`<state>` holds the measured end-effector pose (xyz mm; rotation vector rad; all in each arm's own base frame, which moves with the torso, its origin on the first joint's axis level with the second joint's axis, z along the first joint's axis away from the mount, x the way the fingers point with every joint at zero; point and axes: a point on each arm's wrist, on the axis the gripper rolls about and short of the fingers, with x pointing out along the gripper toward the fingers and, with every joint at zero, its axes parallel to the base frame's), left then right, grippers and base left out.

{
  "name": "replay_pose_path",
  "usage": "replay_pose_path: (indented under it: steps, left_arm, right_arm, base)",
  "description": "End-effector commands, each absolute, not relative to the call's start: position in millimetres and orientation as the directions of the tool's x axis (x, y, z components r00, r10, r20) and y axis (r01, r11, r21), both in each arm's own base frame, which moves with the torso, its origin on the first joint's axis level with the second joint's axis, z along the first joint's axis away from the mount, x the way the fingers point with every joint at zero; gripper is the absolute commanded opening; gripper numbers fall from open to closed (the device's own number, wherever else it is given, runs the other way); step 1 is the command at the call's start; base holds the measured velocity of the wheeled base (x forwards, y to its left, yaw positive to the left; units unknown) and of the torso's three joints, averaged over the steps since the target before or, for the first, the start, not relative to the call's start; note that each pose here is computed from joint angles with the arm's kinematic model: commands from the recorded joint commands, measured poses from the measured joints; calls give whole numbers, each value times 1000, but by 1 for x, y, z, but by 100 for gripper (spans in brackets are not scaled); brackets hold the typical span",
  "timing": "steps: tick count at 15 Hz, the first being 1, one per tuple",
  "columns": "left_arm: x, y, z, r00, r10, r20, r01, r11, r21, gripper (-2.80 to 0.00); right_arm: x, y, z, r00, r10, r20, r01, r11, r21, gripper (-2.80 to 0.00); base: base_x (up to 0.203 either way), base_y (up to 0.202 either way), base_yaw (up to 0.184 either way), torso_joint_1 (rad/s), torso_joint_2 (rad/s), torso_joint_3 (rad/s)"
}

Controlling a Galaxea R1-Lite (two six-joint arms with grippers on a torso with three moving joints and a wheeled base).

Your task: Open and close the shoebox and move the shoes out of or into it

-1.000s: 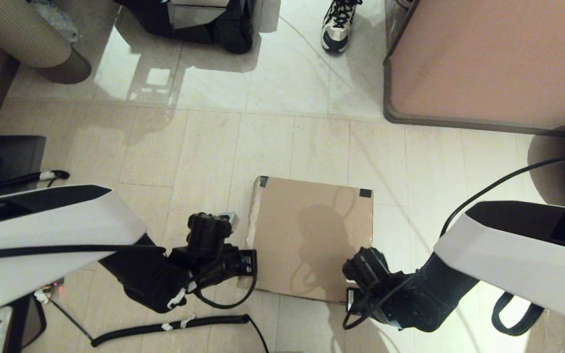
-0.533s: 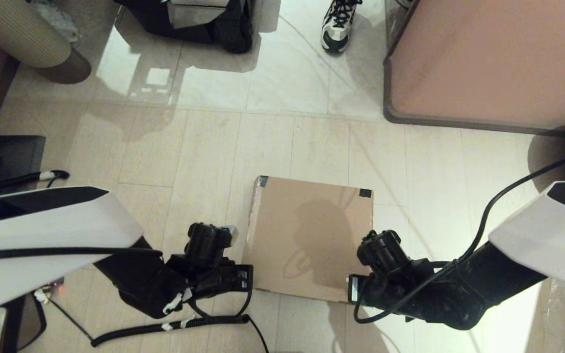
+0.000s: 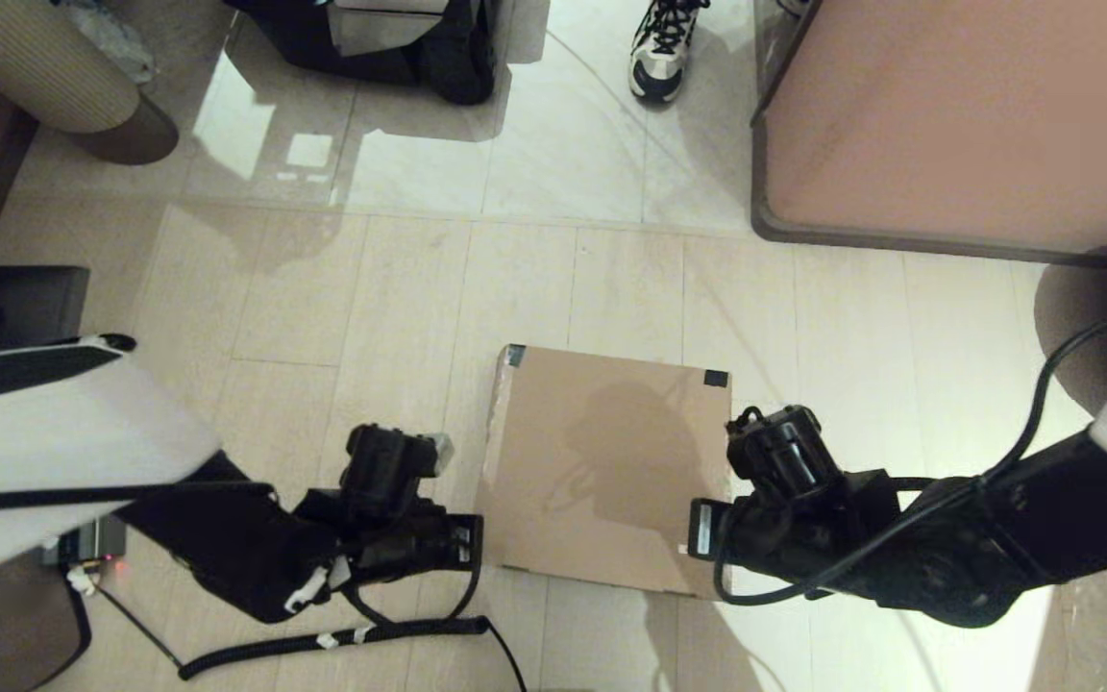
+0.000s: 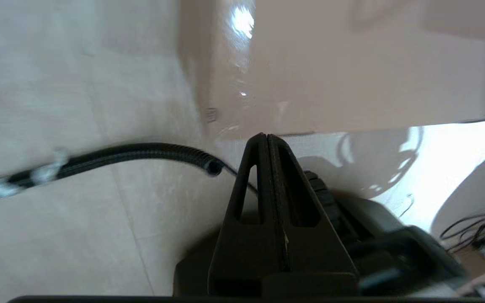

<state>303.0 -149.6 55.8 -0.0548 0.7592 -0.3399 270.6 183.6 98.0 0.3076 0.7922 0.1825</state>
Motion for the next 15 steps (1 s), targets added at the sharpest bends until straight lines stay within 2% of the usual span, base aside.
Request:
replay_pose_path:
  steps: [1,4,7,9,12,15]
  left_arm:
    - [282,-127,115,757,-325,-567,265,946,-188,-280]
    - [237,-71,165,828,-235,-509,157,969,-193,-280]
    - [186,-7,190,892,-67,-446,-10,986,-168,-280]
    - [157,19,201,920,50,-388,-116,982,-150,-280]
    - [108,25,216,964,119,-238,-157,977,-145,-280]
    - [55,11,217,994,78,-76,-88,988,-126,-280]
  right_arm:
    - [247,162,157,763,340,-550,-94,900,425,-280]
    - [213,118,203,820,324,-472,-101,893,439,-280]
    - [203,48,213,880,99,-465,72,939,337,-280]
    - [183,7,215,898,-55,-436,205,930,305,-280]
    - [124,-8,211,937,-92,-337,206,925,321,-280]
    - [68,-6,207,980,-86,-180,140,940,312,-280]
  base:
    - [0,0,0,0,0,0]
    - [0,0,0,0,0,0]
    - [0,0,0,0,0,0]
    - [0,0,0,0,0,0]
    - [0,0,0,0,0,0]
    - [0,0,0,0,0,0]
